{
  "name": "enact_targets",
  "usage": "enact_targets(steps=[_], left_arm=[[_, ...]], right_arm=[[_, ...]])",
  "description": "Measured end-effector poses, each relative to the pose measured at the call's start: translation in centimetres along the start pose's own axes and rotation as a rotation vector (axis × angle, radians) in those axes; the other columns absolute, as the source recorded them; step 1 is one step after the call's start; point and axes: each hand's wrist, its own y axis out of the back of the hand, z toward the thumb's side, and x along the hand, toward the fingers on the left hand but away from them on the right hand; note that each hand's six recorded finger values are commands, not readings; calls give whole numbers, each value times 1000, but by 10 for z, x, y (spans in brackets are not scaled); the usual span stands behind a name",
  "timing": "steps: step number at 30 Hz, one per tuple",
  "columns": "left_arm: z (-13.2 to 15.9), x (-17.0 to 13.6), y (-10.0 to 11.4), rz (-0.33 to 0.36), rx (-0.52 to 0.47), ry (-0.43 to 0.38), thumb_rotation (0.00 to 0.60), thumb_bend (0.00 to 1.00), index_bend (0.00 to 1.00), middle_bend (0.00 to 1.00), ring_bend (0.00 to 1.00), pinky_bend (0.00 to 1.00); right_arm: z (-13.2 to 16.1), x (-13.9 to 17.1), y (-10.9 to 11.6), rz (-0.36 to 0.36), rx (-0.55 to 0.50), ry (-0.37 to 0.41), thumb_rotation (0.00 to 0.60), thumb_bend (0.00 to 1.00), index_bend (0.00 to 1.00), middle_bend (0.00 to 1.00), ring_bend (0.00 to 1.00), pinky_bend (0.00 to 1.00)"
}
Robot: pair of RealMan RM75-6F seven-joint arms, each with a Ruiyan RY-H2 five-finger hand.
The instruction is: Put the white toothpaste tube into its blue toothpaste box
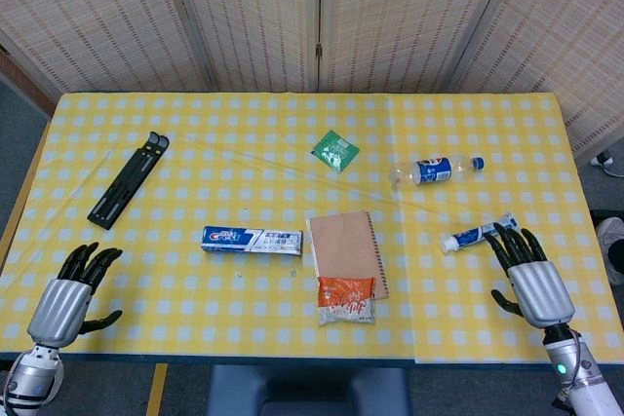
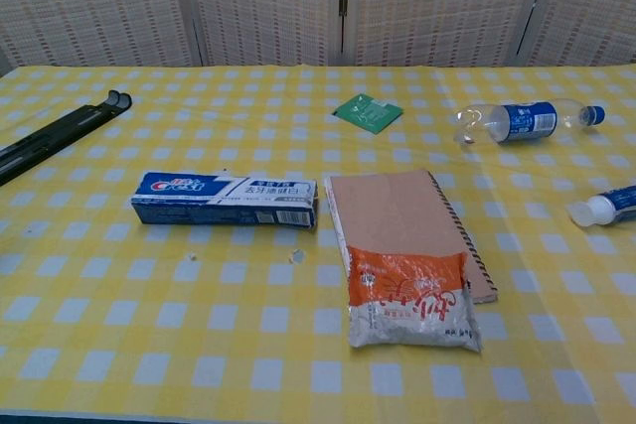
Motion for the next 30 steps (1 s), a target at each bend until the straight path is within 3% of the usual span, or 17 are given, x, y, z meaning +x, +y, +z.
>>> enact_targets(steps=[8,14,20,25,30], left_arm=[[2,2,1,20,0,-3,600,159,166,183,100,155],[15,16,0,49,-68,-63,600,158,197,233,176,195],[37,56,-10,-36,-74,-112,600,158,190,233,133,200],[77,102,-22,-109,-113,-178,600,159,191,208,127,213],[117,133,-30,-106,-123,-227,600,157,196,208,127,212]], right_arm=[[0,2,0,2,4,1,600,282,0,0,0,0],[-2,8,5,-18,6,-8,600,282,0,0,0,0],[3,7,3,-25,27,-5,600,282,0,0,0,0],[2,2,-1,-22,46,-22,600,282,0,0,0,0],[0,-3,-7,1,45,-33,600,282,0,0,0,0]])
